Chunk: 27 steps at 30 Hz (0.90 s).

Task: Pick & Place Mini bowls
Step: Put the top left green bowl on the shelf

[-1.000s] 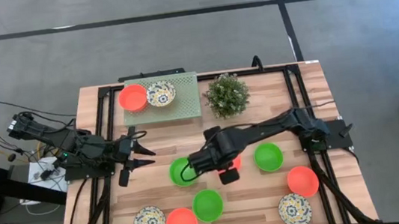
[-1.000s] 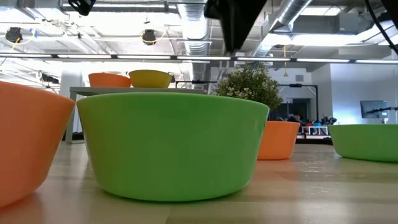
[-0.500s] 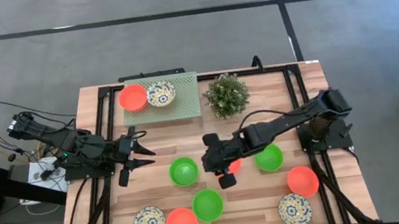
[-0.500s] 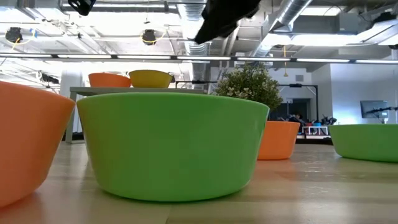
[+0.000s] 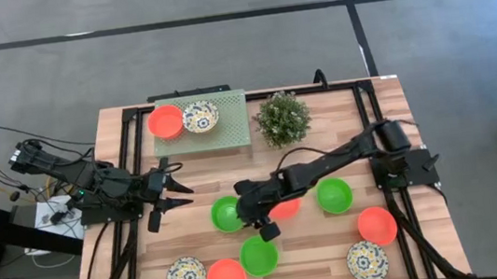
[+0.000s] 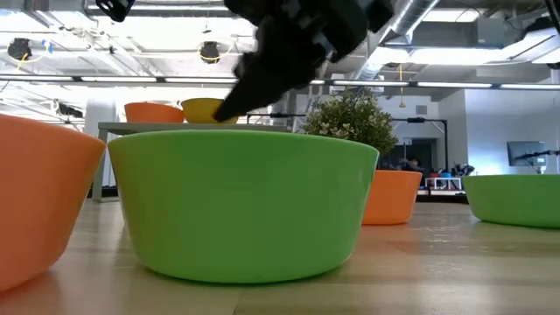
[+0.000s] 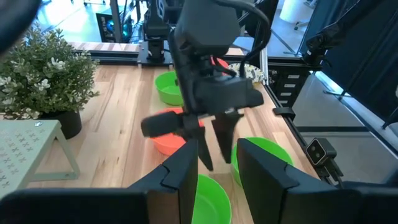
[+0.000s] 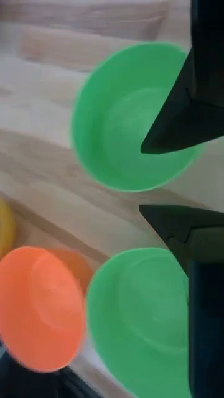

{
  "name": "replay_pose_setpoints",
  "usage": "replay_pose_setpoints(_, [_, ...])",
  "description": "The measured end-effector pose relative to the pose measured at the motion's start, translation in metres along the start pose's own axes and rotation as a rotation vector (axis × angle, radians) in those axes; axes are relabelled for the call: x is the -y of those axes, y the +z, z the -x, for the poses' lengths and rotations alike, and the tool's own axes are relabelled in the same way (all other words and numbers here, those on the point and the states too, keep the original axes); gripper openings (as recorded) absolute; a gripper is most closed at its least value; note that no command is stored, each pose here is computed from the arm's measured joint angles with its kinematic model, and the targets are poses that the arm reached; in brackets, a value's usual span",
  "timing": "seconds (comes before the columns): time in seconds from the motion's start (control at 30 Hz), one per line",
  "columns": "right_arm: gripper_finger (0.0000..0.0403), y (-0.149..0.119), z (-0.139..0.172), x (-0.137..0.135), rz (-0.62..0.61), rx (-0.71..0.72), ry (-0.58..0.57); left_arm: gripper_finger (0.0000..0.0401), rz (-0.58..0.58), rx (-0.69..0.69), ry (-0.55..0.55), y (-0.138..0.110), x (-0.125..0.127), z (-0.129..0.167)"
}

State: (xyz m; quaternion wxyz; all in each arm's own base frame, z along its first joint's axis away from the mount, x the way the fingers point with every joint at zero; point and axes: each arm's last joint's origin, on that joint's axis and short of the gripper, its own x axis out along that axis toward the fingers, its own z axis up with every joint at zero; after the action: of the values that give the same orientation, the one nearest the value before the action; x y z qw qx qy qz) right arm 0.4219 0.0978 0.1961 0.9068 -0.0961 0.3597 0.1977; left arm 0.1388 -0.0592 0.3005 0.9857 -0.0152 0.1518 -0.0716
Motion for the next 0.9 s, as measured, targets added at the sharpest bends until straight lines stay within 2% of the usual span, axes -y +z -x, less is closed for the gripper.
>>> replay_pose_setpoints(0.2, [0.0191, -0.001, -0.01, 0.0, 0.065, -0.021, 0.021, 0.0112, 0.0, 0.0, 0.0, 0.0, 0.0, 0.0])
replay_pose_setpoints(0.37, [0.0206, -0.004, -0.01, 0.003, 0.05, -0.037, 0.019, 0.0112, 0.0, -0.001, 0.0, 0.0, 0.0, 0.0])
replay_pose_setpoints(0.7, [0.0199, -0.021, -0.034, 0.005, 0.067, -0.102, 0.034, 0.0112, -0.001, -0.001, 0.0, 0.0, 0.0, 0.0])
replay_pose_setpoints(0.9, [0.0159, -0.027, -0.04, 0.012, 0.081, -0.128, 0.032, 0.0112, -0.003, -0.008, 0.001, -0.001, 0.0, -0.002])
